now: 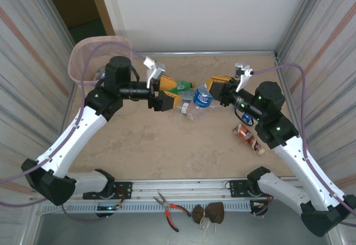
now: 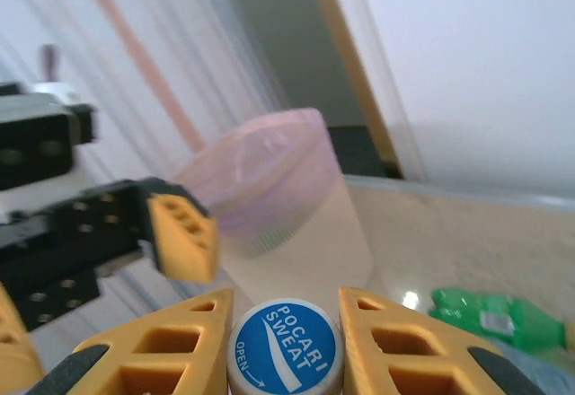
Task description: Put the plastic bottles in the bin
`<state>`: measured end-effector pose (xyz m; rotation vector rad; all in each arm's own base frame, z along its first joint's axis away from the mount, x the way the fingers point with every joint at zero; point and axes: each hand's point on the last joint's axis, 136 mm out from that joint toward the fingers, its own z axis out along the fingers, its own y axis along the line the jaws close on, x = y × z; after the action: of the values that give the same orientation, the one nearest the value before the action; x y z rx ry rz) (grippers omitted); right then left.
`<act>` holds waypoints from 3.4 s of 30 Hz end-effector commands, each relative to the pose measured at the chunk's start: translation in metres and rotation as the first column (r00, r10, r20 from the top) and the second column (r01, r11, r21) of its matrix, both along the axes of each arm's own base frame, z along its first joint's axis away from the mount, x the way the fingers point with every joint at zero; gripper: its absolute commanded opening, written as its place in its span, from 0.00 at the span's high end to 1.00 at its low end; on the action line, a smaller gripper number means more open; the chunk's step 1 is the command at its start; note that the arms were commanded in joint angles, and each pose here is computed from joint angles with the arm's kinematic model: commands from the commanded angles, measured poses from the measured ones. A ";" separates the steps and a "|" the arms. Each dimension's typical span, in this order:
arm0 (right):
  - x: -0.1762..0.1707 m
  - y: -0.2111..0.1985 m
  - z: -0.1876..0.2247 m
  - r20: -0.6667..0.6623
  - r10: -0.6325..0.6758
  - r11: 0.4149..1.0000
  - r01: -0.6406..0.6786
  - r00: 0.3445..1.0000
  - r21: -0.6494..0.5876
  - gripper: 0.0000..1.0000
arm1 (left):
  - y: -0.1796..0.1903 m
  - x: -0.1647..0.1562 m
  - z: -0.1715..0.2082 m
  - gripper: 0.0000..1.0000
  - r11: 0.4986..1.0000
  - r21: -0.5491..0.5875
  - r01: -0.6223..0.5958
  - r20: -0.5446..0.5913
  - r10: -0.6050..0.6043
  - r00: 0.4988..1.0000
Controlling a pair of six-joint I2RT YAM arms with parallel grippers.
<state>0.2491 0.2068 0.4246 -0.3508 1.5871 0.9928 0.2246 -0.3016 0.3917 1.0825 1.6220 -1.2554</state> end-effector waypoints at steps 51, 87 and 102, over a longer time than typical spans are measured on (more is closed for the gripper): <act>-0.066 -0.016 0.090 0.301 0.020 0.999 -0.031 0.953 0.034 0.25 | -0.007 0.018 0.027 0.43 0.974 0.145 -0.175 0.219 0.141 0.965; -0.052 -0.019 0.072 0.228 -0.038 0.999 0.036 0.973 0.015 0.24 | 0.307 0.225 -0.026 0.63 -0.197 0.353 -0.915 -0.487 0.796 -0.359; -0.057 -0.034 0.057 0.196 -0.081 0.997 0.082 0.977 0.005 0.24 | 0.322 0.279 -0.105 0.52 -0.302 0.511 -0.805 -0.689 0.416 -0.594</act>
<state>0.1947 0.1773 0.4821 -0.3919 1.4124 0.8642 0.4925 0.0150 0.2780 -1.5218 1.8108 -0.4473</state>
